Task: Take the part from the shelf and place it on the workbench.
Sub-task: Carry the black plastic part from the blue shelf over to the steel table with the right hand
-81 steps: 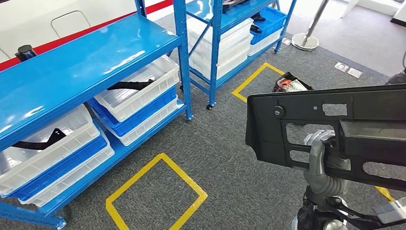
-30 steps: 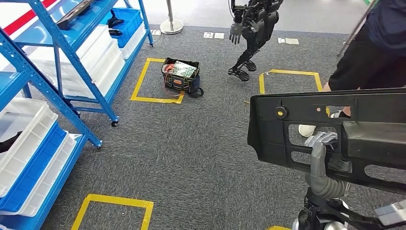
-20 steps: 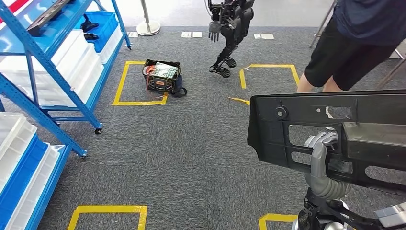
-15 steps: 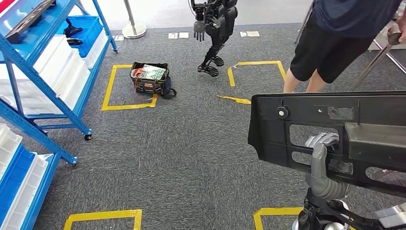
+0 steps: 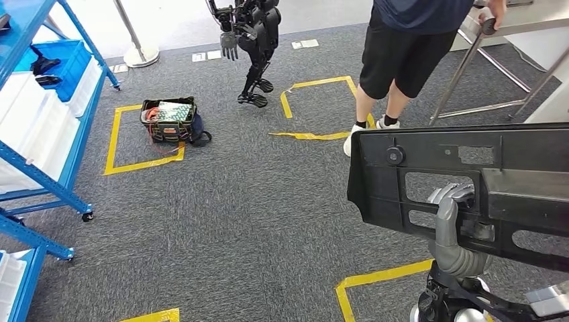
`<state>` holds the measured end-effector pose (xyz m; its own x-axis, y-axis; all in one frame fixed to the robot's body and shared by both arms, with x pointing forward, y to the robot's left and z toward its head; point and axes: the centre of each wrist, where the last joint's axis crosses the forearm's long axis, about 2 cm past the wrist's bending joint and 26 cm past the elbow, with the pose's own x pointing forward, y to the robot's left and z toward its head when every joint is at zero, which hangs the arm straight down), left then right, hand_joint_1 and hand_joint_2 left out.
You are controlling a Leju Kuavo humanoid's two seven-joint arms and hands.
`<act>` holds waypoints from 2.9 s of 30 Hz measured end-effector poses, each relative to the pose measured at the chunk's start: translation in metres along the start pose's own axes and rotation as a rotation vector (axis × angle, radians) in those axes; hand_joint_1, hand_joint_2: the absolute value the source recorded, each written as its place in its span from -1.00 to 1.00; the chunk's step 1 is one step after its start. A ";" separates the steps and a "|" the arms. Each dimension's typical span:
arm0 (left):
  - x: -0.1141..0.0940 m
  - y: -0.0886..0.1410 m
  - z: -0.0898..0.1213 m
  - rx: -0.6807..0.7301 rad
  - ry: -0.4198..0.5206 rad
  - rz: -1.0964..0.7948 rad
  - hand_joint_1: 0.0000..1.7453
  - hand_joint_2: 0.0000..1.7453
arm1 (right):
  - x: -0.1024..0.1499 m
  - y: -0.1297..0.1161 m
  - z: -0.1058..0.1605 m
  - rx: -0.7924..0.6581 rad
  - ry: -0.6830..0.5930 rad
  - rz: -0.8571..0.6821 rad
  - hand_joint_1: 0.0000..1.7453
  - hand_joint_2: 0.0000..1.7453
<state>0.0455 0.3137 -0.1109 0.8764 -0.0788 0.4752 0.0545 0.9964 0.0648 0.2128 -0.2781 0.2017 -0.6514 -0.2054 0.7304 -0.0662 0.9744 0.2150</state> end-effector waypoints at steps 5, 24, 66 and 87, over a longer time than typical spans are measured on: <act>0.001 0.013 0.000 0.022 -0.006 -0.006 -1.00 1.00 | 0.000 0.000 0.000 0.001 0.001 0.000 0.90 1.00; -0.008 0.015 0.003 0.045 0.001 0.017 -1.00 1.00 | -0.003 0.002 0.002 0.020 0.015 -0.011 0.90 1.00; -0.005 -0.006 0.002 -0.002 -0.001 0.031 -1.00 1.00 | 0.000 0.002 0.002 0.005 0.003 -0.014 0.90 1.00; -0.004 -0.013 0.002 -0.005 -0.005 0.037 -1.00 1.00 | 0.000 -0.001 0.000 0.004 -0.013 -0.015 0.90 1.00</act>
<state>0.0408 0.3013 -0.1118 0.8756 -0.0419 0.4813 0.0244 0.9988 0.0425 0.2130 -0.2794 0.2020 -0.6602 -0.2185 0.7187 -0.0789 0.9716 0.2229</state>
